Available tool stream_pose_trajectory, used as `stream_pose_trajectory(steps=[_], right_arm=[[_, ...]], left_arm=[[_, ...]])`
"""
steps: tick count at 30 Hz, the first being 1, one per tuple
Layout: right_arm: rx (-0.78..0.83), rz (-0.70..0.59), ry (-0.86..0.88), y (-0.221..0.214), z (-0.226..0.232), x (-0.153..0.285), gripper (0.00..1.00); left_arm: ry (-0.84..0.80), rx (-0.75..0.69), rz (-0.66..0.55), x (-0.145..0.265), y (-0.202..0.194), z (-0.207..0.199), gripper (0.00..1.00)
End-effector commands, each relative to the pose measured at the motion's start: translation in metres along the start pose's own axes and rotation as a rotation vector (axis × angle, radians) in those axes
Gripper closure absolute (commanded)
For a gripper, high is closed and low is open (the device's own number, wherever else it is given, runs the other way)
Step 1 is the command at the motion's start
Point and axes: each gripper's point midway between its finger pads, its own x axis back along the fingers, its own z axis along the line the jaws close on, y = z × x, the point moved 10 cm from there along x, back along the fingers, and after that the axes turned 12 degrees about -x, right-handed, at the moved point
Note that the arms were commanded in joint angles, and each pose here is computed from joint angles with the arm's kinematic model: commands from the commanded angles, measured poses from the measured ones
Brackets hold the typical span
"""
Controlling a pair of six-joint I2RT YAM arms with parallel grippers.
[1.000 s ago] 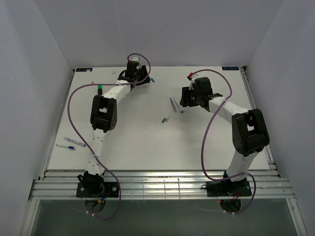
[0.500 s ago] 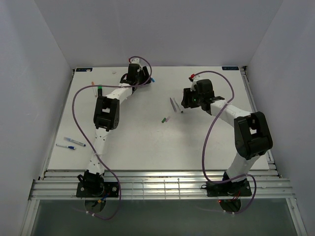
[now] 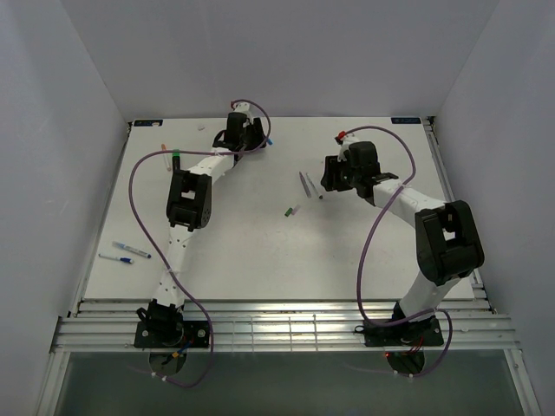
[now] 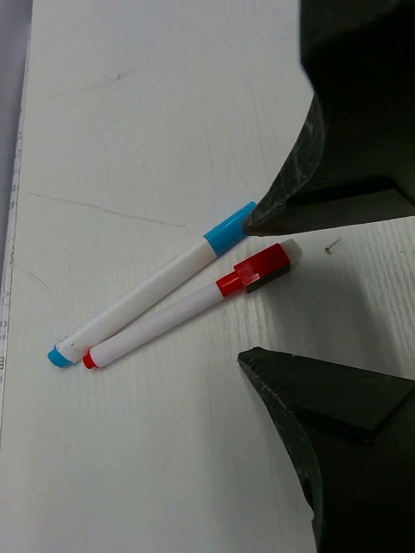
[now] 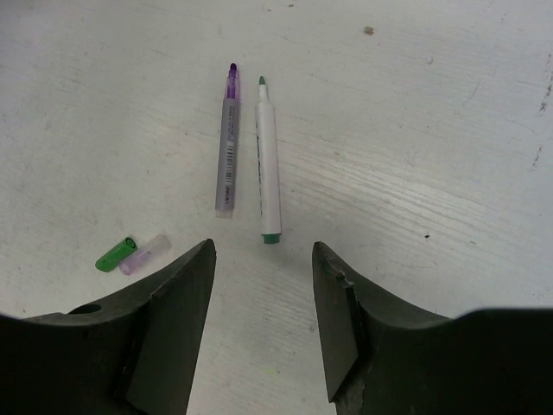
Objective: Open the pen caps
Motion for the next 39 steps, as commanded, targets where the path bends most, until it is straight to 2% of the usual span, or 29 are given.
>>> stream_pose_trajectory(steps=[1,10,21,32,34,39], right_arm=[[0.027,-0.085,0.011,0.013,0.003,0.011,0.45],[0.022,-0.101,0.030,0.010,0.004,0.014,0.45],[0.028,-0.106,0.027,0.010,0.003,0.015,0.45],[0.028,-0.105,0.028,0.010,0.003,0.017,0.45],[0.028,-0.105,0.028,0.010,0.003,0.017,0.45],[0.031,-0.106,0.027,0.009,0.003,0.017,0.45]], left_arm=[[0.009,-0.109,0.002,-0.002,0.003,-0.004,0.34],[0.016,-0.177,0.022,-0.004,-0.005,-0.006,0.34],[0.140,-0.127,0.067,0.000,-0.018,0.003,0.37],[0.180,-0.113,0.061,0.004,-0.015,0.005,0.43],[0.184,-0.119,0.060,0.004,-0.015,0.006,0.50],[0.205,-0.133,0.058,0.004,-0.015,0.008,0.50]])
